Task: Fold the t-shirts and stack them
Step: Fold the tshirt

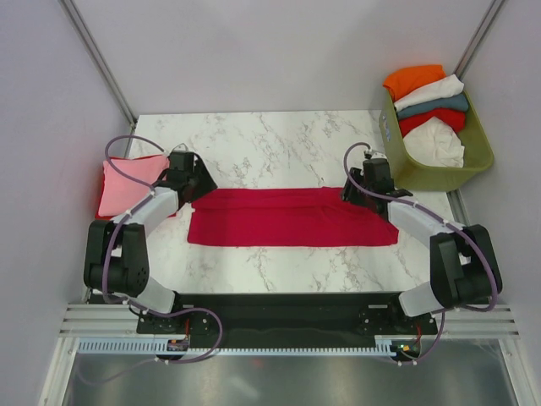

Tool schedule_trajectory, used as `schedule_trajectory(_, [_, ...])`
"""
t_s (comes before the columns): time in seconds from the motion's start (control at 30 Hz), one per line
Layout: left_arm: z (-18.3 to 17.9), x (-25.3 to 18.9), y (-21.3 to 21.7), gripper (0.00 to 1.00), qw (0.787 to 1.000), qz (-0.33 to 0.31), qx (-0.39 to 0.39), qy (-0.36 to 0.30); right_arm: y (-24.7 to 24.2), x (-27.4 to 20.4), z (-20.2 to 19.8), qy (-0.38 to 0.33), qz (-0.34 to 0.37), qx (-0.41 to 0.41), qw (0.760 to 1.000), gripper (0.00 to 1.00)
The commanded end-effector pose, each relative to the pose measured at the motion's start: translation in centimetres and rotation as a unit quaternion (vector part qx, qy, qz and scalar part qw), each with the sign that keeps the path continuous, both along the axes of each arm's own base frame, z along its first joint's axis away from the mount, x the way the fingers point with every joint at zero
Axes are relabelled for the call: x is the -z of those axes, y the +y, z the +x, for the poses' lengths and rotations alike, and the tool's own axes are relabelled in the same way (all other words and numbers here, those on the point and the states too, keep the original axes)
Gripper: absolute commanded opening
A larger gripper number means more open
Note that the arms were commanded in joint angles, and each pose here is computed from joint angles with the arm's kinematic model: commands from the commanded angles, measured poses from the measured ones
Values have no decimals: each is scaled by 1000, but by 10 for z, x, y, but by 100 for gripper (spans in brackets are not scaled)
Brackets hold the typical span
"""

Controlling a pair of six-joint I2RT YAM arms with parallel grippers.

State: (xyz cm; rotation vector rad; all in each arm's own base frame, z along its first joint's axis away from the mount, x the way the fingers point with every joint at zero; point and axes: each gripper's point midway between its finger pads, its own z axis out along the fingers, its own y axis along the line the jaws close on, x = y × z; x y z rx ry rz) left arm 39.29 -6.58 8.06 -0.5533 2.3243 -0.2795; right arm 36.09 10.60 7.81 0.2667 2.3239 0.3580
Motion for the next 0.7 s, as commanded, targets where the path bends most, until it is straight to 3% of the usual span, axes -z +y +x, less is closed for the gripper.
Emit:
schedule_trajectory(0.0, [-1,-24,-7,63,999,8,24,-40,1,-11,26,-21,-27,5,999,52])
schedule_trajectory(0.37, [-2,-31,-14,62,998,6,35,-52,7,23,42,15,-68,3,998,48])
schedule_trajectory(0.47, [-3,-33,-14,62,998,8,37,-54,10,24,41,17,-69,-2,997,30])
schedule_trajectory(0.57, [-4,-36,-15,62,997,7,38,-59,13,16,35,6,-62,-4,998,3])
schedule_trajectory(0.67, [-5,-39,-17,62,997,7,43,-63,25,5,22,-6,-42,-27,999,0])
